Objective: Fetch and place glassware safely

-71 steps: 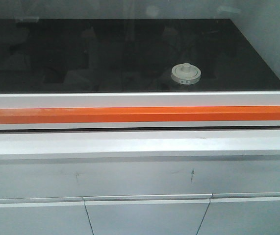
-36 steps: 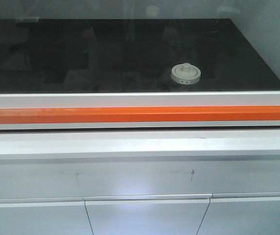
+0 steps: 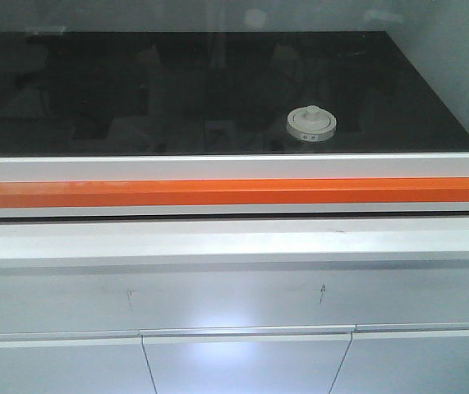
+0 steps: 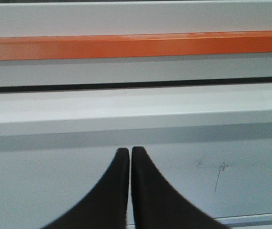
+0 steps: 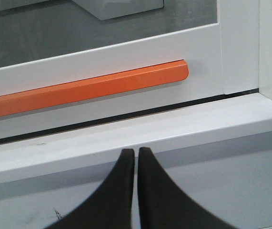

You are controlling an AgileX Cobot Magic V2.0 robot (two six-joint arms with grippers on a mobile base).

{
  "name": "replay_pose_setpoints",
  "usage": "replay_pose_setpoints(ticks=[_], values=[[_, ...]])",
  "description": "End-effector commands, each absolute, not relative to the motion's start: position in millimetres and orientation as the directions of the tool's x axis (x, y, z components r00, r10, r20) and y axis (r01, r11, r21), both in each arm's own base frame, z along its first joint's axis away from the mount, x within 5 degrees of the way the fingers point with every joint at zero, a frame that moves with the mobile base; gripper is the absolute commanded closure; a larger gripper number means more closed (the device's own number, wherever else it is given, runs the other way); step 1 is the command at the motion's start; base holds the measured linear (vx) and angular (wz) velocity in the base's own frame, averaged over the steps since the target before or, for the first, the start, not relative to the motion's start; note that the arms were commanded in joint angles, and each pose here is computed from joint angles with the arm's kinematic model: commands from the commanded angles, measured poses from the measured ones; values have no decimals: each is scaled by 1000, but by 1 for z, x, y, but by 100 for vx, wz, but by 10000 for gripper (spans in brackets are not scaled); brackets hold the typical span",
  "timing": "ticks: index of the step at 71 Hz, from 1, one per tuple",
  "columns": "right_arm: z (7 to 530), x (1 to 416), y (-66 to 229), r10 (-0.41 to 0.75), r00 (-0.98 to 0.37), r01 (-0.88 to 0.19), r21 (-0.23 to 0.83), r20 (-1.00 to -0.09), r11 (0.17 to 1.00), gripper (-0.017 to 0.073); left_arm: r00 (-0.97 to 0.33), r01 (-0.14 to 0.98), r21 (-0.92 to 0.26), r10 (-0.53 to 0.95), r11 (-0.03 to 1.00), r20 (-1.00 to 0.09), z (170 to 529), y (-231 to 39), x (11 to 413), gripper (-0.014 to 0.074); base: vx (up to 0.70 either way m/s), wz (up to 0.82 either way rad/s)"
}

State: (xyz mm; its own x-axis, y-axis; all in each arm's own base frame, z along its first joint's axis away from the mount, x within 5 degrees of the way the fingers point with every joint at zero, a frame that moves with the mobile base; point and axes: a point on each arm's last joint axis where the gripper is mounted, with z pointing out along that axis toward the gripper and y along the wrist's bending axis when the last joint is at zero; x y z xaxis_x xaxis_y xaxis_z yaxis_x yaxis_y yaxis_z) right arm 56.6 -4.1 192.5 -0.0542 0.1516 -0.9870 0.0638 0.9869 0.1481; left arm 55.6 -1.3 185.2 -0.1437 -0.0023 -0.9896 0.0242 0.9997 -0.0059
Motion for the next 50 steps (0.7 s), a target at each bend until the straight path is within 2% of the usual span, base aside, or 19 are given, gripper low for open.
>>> replay_pose_setpoints(ticks=[1,10,20,30,38,50], values=[[196,57,-3,135,34,37,136,-990,990,563,-35,26,-17,-16,1000,-999,187,-2,57,601,0,0],[203,56,-1,133,105,12,135,-986,991,563,46,27,-17,-19,999,-999,195,-1,57,601,0,0],[216,54,2,130,235,-36,125,-963,991,563,243,31,-20,-27,999,-970,216,-1,54,601,0,0],[241,48,3,129,334,-58,116,-934,992,563,465,36,-18,-33,999,-884,247,-1,44,601,0,0],[274,38,3,117,419,-63,99,-901,993,563,526,37,-18,-35,999,-850,282,-1,33,601,0,0],[331,23,3,56,496,-38,43,-866,998,563,533,40,-21,-39,999,-845,341,-1,24,601,0,0]])
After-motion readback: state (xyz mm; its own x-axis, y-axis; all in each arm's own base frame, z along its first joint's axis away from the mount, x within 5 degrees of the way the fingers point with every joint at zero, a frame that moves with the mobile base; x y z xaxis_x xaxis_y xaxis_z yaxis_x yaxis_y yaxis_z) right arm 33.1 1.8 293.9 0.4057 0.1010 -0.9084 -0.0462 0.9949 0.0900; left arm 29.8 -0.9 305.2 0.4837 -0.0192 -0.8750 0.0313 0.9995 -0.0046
